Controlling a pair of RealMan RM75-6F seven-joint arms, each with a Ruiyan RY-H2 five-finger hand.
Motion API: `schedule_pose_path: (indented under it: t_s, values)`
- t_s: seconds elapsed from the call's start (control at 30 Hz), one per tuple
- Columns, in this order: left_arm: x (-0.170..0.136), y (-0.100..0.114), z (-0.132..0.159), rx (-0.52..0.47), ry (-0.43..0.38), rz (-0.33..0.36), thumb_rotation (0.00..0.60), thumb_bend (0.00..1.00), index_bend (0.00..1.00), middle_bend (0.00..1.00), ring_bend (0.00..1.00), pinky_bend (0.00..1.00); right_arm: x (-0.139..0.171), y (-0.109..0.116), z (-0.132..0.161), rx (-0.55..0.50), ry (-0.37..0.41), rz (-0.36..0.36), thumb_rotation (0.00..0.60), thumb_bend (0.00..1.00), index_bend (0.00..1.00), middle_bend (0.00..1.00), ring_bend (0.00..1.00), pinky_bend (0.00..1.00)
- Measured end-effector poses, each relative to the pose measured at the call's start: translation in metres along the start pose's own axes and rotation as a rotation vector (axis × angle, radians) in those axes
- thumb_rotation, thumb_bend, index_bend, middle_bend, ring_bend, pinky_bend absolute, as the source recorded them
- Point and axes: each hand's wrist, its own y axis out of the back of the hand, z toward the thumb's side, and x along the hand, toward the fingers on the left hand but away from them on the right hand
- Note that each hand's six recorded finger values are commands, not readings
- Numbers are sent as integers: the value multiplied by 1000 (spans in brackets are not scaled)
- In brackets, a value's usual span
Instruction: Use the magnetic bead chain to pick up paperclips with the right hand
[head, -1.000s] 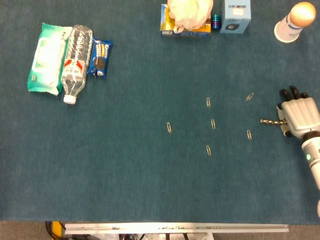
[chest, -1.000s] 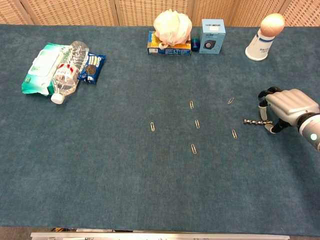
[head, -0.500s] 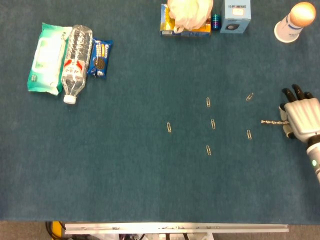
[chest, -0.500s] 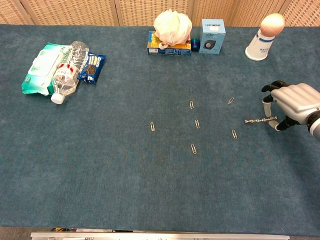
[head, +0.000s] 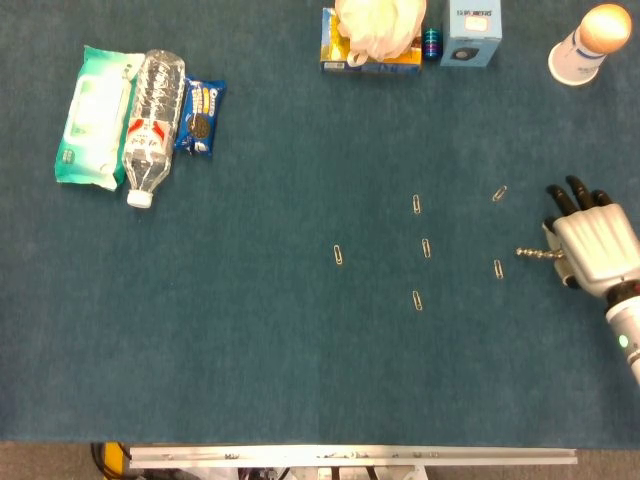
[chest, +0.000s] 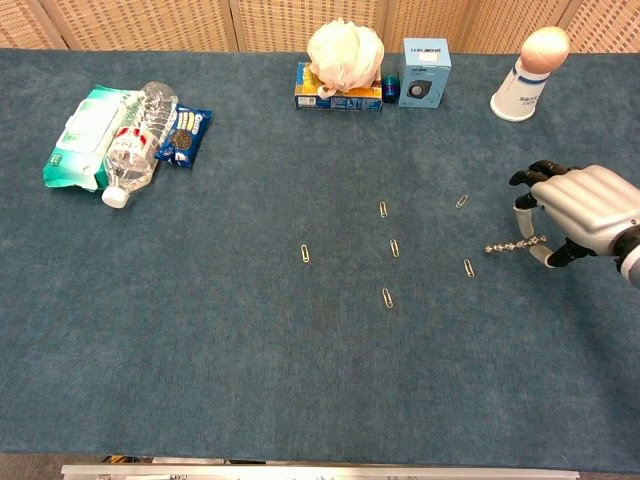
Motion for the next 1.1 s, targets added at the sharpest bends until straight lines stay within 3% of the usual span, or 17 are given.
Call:
schedule_pose_path:
  t_s: [0.67, 1.1]
  values:
    - [1, 8, -9, -13, 25, 28, 600, 0, 611, 451, 450, 678, -4, 6, 35, 35, 96, -5, 600, 360, 603, 162, 65, 230]
    - [2, 7, -8, -10, 26, 25, 600, 0, 610, 451, 450, 678, -7, 24, 15, -10, 21, -67, 600, 360, 602, 163, 65, 230]
